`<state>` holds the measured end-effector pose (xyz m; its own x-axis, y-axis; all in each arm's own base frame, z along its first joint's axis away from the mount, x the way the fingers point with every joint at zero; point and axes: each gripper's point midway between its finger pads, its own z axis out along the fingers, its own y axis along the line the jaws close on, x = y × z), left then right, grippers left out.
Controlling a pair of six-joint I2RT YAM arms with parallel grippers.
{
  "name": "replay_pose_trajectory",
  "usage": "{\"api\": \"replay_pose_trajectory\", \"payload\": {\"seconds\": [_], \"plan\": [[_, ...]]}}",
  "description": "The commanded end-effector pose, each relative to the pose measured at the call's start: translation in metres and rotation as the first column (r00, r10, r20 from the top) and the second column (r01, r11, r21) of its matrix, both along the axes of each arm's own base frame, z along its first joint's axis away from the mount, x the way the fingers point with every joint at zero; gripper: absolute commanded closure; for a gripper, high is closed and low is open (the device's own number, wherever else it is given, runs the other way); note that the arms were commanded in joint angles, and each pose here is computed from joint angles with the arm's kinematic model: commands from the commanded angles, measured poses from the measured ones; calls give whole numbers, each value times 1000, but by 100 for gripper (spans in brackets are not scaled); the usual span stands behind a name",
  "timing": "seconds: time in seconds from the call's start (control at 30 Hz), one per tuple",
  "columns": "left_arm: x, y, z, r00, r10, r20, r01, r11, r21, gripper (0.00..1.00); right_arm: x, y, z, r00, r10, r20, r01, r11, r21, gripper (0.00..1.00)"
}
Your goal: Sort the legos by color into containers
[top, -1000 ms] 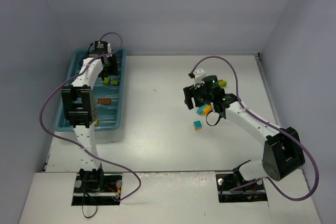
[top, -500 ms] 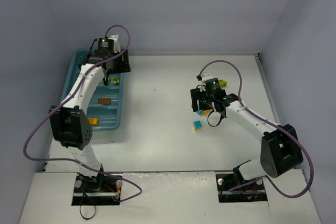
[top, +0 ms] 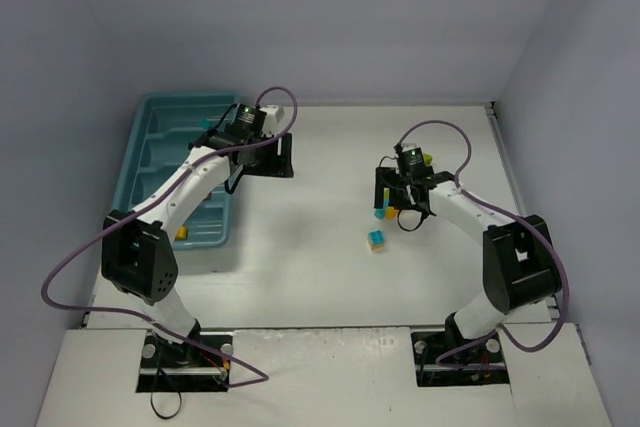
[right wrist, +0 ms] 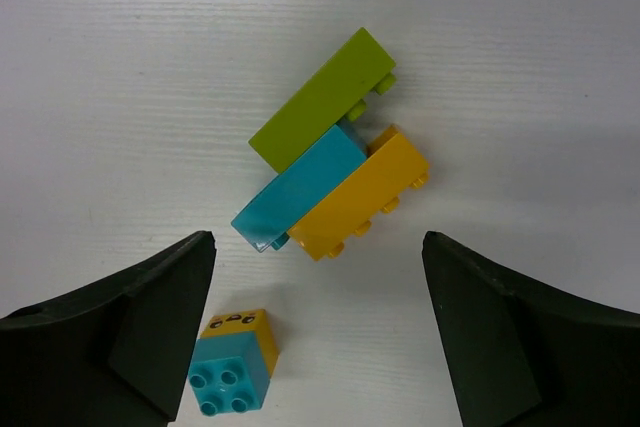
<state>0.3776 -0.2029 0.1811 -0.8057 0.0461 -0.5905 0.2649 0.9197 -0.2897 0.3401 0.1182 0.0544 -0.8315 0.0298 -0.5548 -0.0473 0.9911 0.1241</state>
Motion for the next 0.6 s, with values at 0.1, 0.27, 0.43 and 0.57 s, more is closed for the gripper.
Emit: {"api": "replay_pose_trajectory", "payload": {"seconds": [0.1,0.27,0.43,0.57], "plan": [[2,-11,34,996,-3,91,9,998,-68,39,18,7,15,987,-161,0,161,983,86,13],[0,-17,32,996,-18,88,24,997,-73,39,17,5,-3,965,-254,-58,258,963,82,12],[-4,-19,29,996,-28,80,33,997,-72,39,8,-2,-23,949,-299,-99,305,951,47,14],[-6,-19,25,997,-29,73,34,997,-73,39,9,-5,-27,946,-310,-96,315,949,34,17]]}}
